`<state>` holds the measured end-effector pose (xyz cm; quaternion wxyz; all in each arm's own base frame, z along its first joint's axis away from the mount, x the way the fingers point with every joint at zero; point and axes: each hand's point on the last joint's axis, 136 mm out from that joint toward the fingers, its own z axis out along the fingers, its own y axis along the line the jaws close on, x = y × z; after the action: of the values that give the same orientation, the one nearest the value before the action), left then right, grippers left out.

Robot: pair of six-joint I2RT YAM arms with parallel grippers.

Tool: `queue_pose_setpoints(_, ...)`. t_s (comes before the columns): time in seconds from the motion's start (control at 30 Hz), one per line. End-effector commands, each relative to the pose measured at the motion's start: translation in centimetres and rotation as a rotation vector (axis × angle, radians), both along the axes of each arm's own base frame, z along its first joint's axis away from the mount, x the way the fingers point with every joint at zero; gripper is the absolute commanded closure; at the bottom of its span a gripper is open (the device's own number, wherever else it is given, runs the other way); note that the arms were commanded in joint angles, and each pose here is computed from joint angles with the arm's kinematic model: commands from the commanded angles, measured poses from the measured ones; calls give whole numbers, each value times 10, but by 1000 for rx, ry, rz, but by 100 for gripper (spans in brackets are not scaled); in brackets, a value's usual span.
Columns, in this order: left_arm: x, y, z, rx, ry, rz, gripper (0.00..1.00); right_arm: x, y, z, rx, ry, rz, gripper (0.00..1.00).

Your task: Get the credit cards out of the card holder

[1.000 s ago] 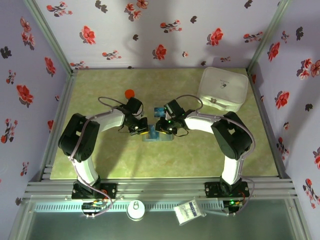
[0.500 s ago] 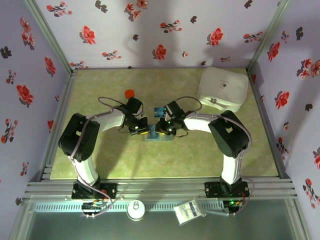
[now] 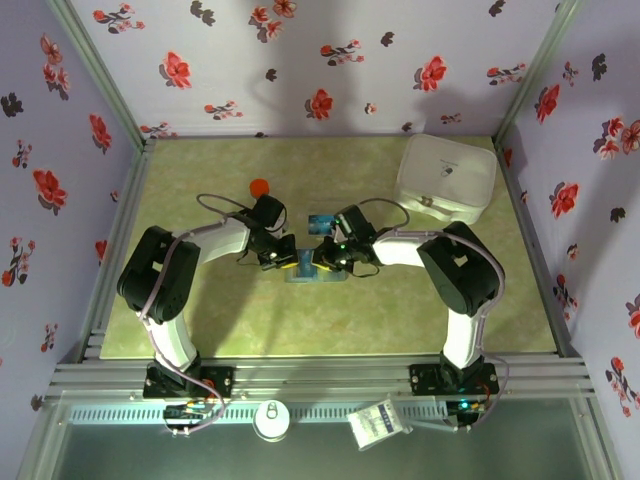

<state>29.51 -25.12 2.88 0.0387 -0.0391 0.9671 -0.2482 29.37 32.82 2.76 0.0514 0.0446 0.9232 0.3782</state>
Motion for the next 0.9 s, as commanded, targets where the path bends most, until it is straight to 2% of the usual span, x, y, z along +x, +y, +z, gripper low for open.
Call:
queue_pose_setpoints(0.0, -8, 7, -15, 46, 41, -13, 100, 4, 0, 13, 47, -16, -22, 84)
queue_pose_setpoints(0.43, -8, 6, -15, 47, 41, -12, 100, 6, 2, 19, 100, -30, -17, 87)
queue_pose_setpoints(0.6, -8, 6, -15, 47, 42, -13, 100, 5, 5, 15, 114, -13, -13, 85)
queue_pose_setpoints(0.87, -8, 7, -15, 47, 44, -13, 100, 4, 5, 8, 118, -2, -17, 87)
